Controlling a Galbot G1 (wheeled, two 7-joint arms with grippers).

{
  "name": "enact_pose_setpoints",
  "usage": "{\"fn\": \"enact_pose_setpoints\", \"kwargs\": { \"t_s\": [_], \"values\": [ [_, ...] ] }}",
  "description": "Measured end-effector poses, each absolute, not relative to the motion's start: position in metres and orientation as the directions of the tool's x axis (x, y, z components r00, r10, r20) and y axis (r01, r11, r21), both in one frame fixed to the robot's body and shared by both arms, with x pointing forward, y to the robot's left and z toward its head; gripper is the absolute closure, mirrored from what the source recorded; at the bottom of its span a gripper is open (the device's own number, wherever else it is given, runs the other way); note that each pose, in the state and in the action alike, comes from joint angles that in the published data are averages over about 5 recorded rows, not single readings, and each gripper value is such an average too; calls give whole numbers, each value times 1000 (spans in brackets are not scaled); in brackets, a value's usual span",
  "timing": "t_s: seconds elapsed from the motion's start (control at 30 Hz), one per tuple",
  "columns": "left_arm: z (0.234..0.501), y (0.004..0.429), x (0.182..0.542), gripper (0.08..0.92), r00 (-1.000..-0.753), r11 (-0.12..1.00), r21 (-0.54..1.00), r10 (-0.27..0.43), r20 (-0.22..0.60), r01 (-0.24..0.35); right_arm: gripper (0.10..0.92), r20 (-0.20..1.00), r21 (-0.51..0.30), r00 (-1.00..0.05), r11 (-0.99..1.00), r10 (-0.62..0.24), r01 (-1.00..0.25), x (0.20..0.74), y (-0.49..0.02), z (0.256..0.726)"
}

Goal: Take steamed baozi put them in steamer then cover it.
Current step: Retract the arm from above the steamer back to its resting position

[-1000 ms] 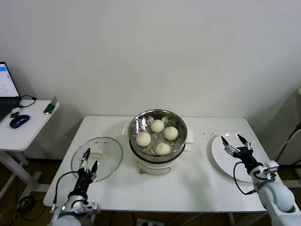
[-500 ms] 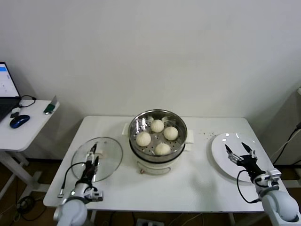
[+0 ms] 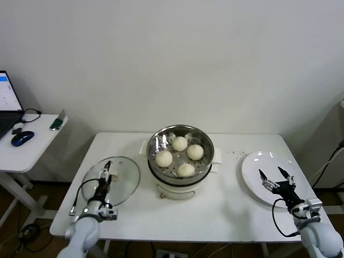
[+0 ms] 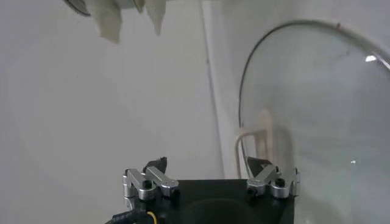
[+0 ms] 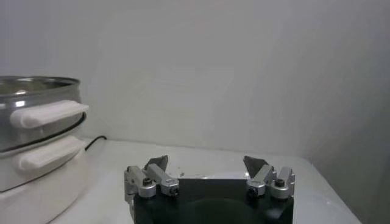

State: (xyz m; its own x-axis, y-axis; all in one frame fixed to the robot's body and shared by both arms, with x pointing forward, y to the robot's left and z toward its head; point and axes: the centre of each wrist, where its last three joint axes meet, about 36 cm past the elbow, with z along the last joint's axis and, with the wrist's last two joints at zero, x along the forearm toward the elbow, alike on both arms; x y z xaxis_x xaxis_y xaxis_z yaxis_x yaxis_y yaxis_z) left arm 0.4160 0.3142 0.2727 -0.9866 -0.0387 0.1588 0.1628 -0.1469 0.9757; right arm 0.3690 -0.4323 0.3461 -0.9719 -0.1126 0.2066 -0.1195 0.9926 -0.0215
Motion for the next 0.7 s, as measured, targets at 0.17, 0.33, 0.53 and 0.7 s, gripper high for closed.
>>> {"fn": "enact_pose_setpoints", "kwargs": {
  "t_s": [0.17, 0.33, 0.53, 0.7],
  "values": [
    [269, 318, 427, 177, -987, -153, 975, -41, 155, 160, 200, 212, -31, -970, 991, -118, -127, 368, -432, 343],
    [267, 321, 436, 181, -988, -152, 976, -42, 150, 155, 200, 211, -37, -969, 990, -125, -136, 370, -429, 342],
    [264, 322, 442, 310, -988, -142, 978, -35, 148, 151, 200, 218, -40, -967, 989, -132, -144, 371, -425, 337],
    [260, 322, 442, 457, -987, -133, 978, -29, 159, 161, 200, 217, -43, -968, 989, -130, -142, 371, -424, 335]
  ]
}}
